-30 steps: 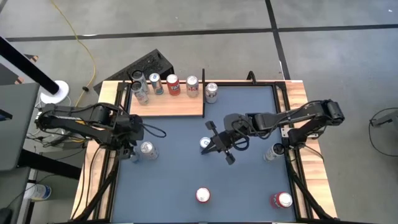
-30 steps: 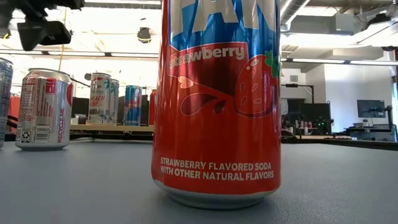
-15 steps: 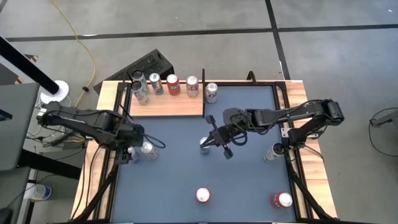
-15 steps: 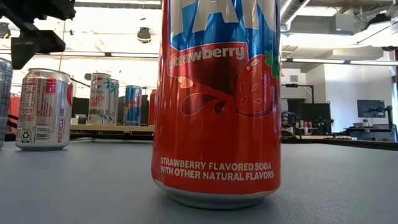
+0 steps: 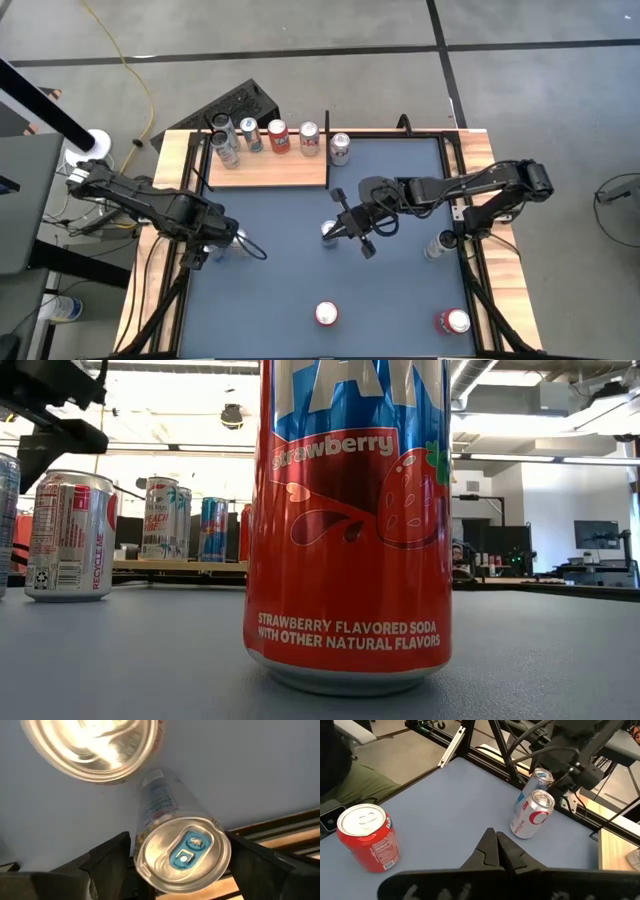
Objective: Place canned beverage on shelf
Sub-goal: Put the left blue soda can on the shelf aligned with the other blue soda can
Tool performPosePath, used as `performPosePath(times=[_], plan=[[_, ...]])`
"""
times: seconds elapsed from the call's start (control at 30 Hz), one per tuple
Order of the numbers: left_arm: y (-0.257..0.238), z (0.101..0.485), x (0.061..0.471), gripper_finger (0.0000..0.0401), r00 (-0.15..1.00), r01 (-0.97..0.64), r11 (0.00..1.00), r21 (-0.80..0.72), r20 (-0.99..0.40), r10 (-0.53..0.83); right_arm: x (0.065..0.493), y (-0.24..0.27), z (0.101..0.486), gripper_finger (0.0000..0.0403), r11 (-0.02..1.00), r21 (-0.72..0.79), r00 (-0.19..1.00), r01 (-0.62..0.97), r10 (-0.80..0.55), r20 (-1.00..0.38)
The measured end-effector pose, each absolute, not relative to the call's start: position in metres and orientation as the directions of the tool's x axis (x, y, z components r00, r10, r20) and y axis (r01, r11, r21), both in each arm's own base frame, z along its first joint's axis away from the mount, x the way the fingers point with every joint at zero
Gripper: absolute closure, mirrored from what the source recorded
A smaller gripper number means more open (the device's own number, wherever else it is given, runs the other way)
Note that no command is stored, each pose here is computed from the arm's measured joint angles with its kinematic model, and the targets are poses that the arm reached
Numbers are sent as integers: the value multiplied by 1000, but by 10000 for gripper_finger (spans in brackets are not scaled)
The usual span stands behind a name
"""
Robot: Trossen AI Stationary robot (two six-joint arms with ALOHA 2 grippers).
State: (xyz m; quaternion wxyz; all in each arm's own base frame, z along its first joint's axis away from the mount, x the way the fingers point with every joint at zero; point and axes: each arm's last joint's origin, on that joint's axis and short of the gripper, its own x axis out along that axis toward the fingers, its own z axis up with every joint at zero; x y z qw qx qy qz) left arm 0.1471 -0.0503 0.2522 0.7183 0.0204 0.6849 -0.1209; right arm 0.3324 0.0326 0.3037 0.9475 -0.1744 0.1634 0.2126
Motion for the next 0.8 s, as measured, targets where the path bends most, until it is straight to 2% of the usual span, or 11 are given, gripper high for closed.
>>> performPosePath(times=[0.37, 0.47, 0.63, 0.8], plan=[[-56, 243, 155, 104, -24, 250, 962, -108, -994, -105, 332, 33, 303, 403, 849, -260, 856, -460, 346, -384], [-56, 243, 154, 122, -33, 261, 959, -106, -994, -101, 332, 33, 303, 403, 852, -253, 856, -458, 346, -384], [-56, 243, 153, 177, -44, 261, 960, -106, -994, -98, 332, 34, 303, 403, 853, -246, 854, -460, 350, -384], [-56, 243, 153, 178, -47, 259, 959, -115, -993, -107, 332, 34, 303, 403, 852, -245, 854, -462, 352, -384]])
